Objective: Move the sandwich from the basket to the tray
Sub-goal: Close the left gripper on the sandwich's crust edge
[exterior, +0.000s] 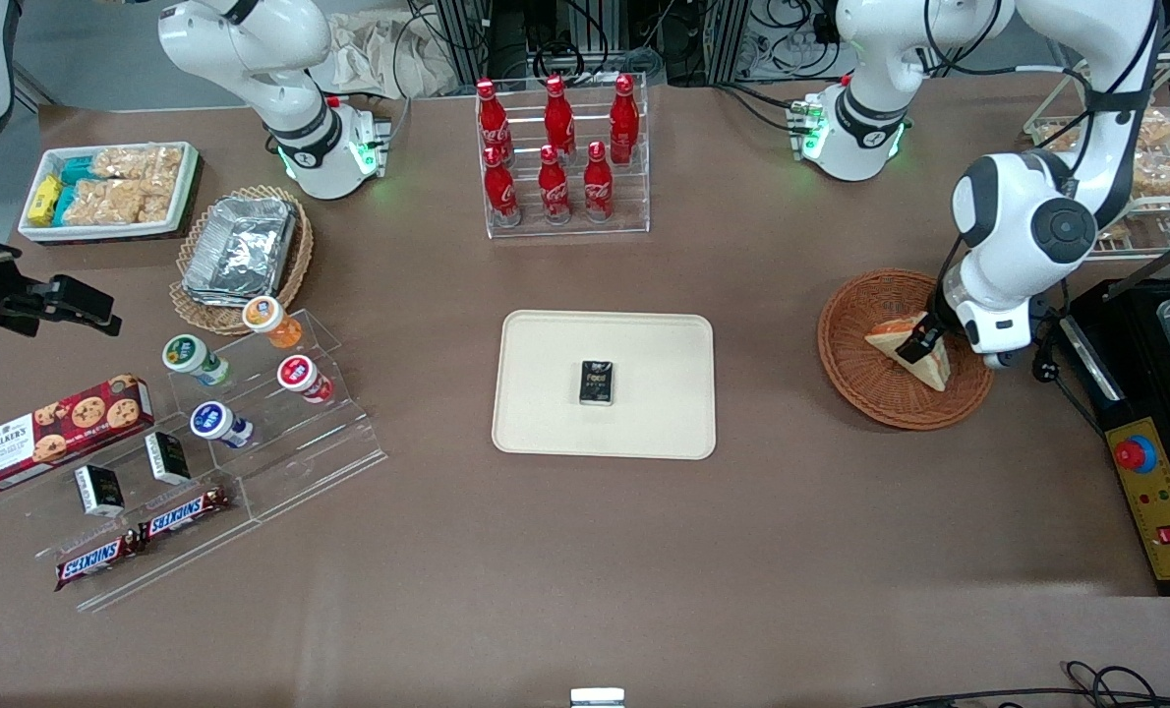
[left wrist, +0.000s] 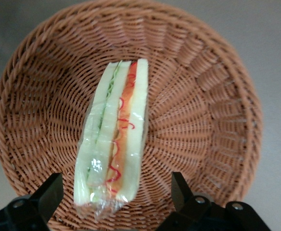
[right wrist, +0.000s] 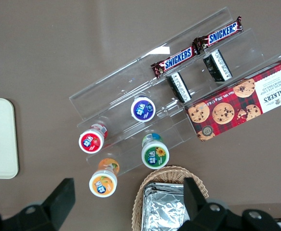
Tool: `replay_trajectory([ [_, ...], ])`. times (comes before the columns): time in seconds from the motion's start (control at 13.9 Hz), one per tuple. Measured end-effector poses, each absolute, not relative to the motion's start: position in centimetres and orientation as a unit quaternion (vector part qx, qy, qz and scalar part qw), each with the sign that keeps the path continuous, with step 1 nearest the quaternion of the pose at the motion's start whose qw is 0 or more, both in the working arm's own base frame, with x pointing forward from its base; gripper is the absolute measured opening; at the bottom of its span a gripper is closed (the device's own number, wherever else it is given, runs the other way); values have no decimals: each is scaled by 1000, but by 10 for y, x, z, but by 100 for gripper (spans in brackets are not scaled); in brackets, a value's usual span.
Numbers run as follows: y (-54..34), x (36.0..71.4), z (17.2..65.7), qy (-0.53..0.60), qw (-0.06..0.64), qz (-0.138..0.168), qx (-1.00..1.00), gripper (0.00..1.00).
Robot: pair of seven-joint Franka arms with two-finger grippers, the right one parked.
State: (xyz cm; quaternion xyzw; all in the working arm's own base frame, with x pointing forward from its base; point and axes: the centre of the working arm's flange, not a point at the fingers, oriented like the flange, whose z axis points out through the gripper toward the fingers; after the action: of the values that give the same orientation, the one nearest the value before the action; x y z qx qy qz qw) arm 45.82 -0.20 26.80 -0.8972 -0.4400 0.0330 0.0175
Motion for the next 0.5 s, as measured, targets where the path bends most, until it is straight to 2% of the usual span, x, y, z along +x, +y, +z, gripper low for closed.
replay_trajectory([
  [0.22,5,450,253,-447,19,36,-894,100],
  [0.36,8,449,249,-450,20,38,-892,96],
  [0.5,9,449,246,-450,20,38,-892,74],
])
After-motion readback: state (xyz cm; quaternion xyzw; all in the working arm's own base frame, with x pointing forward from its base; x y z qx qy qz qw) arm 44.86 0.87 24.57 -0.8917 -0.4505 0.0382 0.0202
